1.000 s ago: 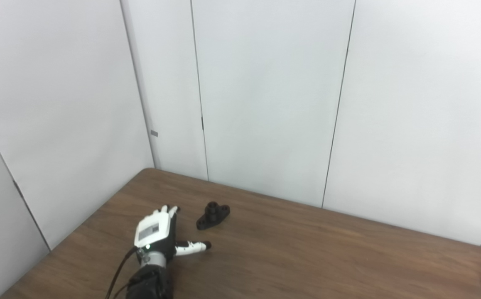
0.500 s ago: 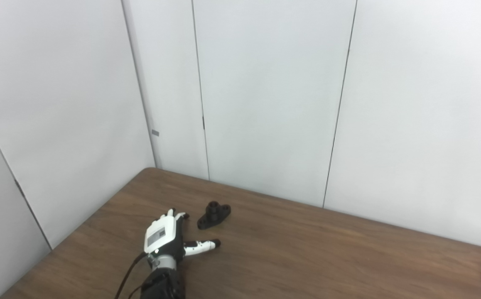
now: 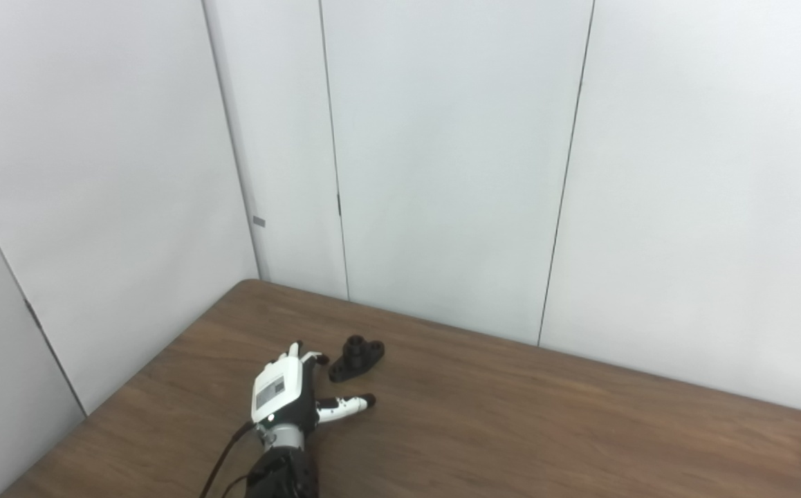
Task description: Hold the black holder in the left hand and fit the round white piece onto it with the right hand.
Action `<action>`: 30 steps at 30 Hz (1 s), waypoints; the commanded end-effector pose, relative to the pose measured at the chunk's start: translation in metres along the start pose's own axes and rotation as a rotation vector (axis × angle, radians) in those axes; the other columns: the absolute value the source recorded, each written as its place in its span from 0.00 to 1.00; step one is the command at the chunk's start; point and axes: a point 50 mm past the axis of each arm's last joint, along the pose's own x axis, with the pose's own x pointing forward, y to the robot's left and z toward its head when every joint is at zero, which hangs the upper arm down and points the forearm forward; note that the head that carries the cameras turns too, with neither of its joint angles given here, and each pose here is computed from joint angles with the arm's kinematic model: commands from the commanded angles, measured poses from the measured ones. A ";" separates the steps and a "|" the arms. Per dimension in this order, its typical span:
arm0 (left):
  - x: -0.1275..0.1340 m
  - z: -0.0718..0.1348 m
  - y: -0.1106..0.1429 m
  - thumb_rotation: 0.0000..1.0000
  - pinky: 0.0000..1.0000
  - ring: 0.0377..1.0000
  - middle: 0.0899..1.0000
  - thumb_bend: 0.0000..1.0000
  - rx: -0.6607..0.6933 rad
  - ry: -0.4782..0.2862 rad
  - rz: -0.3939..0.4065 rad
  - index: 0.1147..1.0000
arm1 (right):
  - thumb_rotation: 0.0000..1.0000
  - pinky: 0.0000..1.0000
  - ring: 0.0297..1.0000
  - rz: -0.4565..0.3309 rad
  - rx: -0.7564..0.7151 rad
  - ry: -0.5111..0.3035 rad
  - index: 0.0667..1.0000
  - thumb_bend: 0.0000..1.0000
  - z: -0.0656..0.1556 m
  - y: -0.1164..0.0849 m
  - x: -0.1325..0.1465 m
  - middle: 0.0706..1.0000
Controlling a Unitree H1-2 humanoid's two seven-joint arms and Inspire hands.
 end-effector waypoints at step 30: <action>0.017 0.014 0.001 0.05 0.91 0.87 0.81 0.51 0.034 -0.081 0.119 0.42 | 0.76 0.64 0.80 -0.012 -0.023 -0.034 0.84 0.67 0.004 -0.006 -0.012 0.84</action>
